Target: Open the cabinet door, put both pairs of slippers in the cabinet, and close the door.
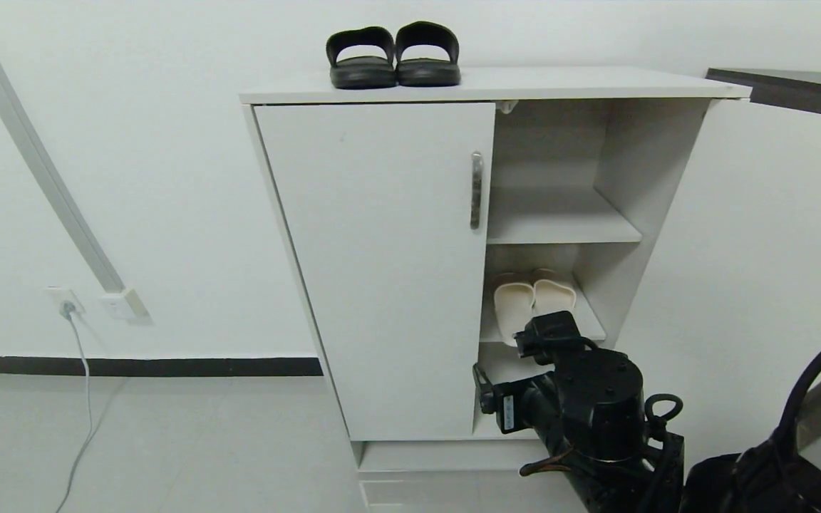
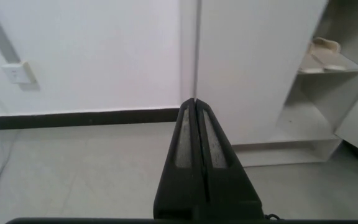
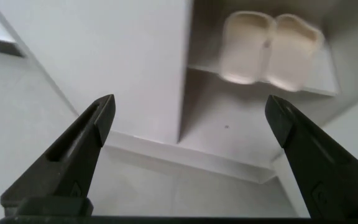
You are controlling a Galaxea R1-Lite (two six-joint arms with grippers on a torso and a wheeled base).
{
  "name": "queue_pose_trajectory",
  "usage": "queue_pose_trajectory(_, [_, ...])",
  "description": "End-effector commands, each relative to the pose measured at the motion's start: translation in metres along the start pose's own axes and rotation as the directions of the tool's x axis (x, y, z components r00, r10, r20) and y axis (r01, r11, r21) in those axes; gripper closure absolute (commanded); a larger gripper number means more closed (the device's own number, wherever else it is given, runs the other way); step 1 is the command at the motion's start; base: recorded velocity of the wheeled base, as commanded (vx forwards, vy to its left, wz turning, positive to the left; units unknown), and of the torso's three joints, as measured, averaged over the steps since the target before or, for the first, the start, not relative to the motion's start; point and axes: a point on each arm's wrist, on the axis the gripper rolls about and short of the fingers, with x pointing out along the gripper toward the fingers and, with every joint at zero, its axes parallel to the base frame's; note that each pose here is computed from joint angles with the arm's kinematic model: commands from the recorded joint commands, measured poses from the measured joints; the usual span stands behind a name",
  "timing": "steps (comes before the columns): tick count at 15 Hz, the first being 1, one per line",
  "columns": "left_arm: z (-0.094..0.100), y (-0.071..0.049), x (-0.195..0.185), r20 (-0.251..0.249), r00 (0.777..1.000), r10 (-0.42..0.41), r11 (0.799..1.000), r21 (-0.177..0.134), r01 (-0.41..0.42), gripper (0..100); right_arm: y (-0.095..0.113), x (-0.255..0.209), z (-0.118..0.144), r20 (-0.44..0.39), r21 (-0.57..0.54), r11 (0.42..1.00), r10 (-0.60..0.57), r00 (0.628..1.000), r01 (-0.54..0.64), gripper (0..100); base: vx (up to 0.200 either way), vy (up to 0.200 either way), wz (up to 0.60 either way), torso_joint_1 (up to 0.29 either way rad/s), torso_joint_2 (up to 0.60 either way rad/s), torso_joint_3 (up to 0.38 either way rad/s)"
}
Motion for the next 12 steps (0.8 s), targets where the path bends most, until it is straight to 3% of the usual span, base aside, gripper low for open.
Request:
queue_pose_trajectory(1, [0.0000,0.0000,0.0001,-0.001,1.000,0.000,1.000,0.000,0.000,100,0.0002,0.0006,-0.0009,-0.002,-0.002,1.000,0.000,1.000,0.000,0,0.000,0.200,0.00,0.002,0.00,0.002])
queue_pose_trajectory(6, [0.0000,0.0000,0.0001,-0.001,1.000,0.002,1.000,-0.002,-0.002,100,-0.0005,0.0000,-0.0023,-0.007,-0.005,1.000,-0.002,1.000,0.002,0,0.000,0.200,0.00,0.002,0.00,0.002])
queue_pose_trajectory(12, [0.0000,0.0001,0.0001,-0.001,1.000,0.005,1.000,-0.002,-0.005,100,-0.0017,-0.0017,-0.0017,-0.002,-0.002,1.000,-0.002,1.000,0.002,0,0.000,0.000,0.00,0.000,0.00,0.000])
